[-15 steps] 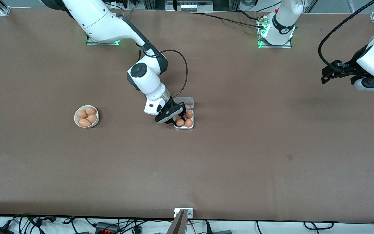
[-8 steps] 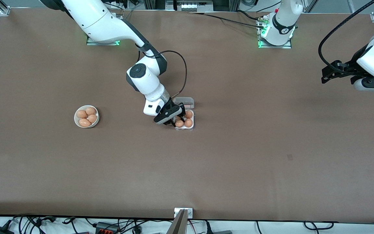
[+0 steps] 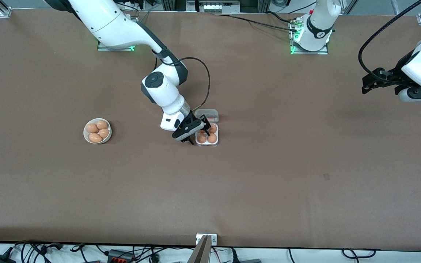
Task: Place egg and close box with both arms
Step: 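Lower the egg into the empty slot and open the right gripper, then withdraw the right gripper while the left gripper reaches toward the box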
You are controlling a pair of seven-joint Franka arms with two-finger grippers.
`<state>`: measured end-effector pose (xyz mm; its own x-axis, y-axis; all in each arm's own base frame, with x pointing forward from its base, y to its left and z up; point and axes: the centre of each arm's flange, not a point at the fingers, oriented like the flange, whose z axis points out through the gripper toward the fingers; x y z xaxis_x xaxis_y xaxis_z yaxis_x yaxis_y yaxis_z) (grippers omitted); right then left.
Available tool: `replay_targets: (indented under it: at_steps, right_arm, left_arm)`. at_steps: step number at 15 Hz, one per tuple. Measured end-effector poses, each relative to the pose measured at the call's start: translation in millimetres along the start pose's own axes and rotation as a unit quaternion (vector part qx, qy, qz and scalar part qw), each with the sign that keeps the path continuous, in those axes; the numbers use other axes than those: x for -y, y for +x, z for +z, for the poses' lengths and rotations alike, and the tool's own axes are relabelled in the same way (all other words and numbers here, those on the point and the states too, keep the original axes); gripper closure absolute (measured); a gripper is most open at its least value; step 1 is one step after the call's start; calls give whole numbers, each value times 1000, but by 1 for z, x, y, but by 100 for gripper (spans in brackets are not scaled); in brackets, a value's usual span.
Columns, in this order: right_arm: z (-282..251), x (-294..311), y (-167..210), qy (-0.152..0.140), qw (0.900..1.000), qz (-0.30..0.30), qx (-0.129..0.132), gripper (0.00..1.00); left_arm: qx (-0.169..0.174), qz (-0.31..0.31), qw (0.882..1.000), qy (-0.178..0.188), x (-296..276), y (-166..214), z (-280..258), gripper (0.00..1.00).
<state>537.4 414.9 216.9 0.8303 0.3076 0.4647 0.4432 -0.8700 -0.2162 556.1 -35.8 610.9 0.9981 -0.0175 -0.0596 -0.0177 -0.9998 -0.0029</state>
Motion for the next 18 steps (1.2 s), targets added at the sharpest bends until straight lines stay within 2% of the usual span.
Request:
replay_targets:
  at_steps: [2,5,9,13,15,16,18]
  right_arm:
    - [-17,-6,17,-13,1000,1,4,0]
    - [-77,-21,53,-52,997,12,49,0]
    - [-188,-64,89,-96,989,68,92,0]
    - [-278,-128,94,-138,973,133,128,0]
    - [-324,-168,89,-163,957,175,163,0]
    - [-351,-190,89,-173,948,198,178,0]
    - [-403,-230,95,-188,934,240,185,0]
  left_arm:
    - [0,0,1000,0,0,0,0,0]
    - [0,0,1000,0,0,0,0,0]
    - [8,0,1000,0,0,4,8,0]
    - [22,0,1000,1,0,10,21,0]
    - [36,1,999,1,0,9,25,4]
    - [46,3,999,2,0,8,28,12]
    - [65,17,998,2,1,5,33,33]
